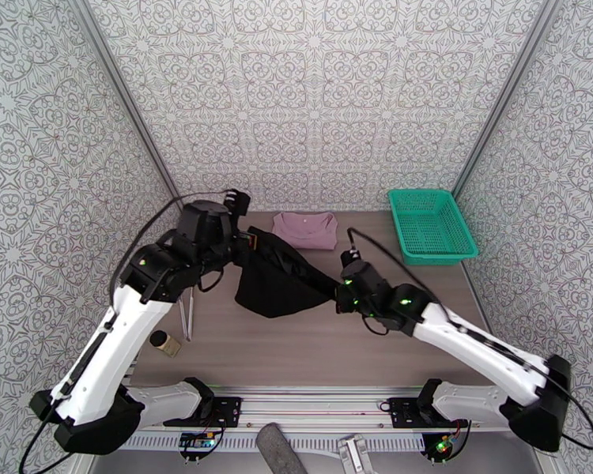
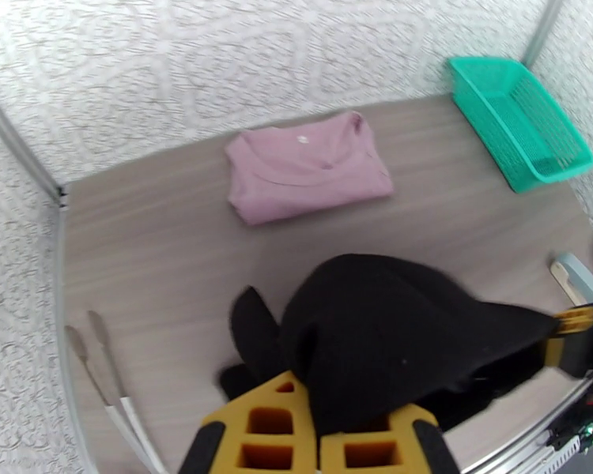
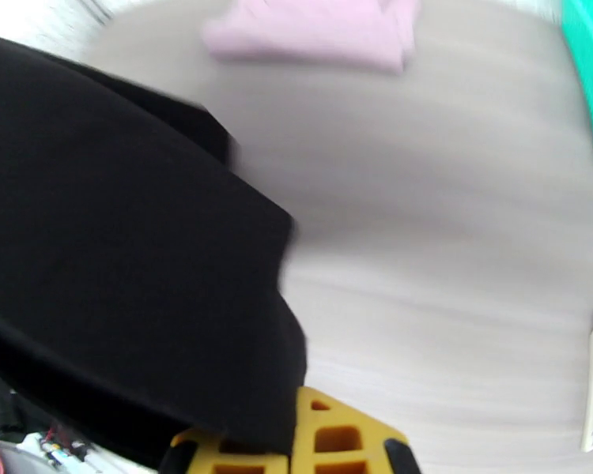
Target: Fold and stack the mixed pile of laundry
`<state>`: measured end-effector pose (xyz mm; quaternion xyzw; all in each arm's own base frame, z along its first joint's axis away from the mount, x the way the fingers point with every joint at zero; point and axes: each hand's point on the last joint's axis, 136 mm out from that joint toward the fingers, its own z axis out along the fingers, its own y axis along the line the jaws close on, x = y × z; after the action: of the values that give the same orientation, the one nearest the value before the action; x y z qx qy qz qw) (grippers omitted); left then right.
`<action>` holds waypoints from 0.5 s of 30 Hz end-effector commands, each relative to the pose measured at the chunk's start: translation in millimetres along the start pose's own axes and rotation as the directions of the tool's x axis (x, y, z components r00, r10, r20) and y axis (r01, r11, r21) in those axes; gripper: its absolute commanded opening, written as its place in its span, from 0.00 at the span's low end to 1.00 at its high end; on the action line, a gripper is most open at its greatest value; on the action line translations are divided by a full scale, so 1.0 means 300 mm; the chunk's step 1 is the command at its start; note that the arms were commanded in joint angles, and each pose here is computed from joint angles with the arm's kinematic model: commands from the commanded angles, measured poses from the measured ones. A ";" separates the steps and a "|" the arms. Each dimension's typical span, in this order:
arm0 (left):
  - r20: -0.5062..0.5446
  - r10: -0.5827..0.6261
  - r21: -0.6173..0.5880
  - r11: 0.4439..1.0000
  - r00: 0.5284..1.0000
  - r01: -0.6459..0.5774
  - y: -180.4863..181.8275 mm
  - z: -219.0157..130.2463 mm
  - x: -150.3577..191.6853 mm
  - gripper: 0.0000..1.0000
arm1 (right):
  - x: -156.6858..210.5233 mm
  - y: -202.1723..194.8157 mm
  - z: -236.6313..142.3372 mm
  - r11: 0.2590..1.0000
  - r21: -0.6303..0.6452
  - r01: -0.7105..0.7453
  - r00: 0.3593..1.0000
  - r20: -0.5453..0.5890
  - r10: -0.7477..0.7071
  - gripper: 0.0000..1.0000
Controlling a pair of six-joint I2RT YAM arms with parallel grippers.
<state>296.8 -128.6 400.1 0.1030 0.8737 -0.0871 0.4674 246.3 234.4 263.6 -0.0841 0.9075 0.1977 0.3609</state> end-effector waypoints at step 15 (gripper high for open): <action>0.228 0.088 -0.458 0.888 0.970 0.028 0.457 -0.433 -0.237 0.00 | -0.072 0.833 -0.239 0.735 -0.621 0.273 0.932 -0.020 -0.363 0.00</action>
<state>274.8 9.7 499.5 -0.0079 0.8235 0.0665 0.5634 170.9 415.0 374.9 -0.3114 0.8193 0.3861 0.2875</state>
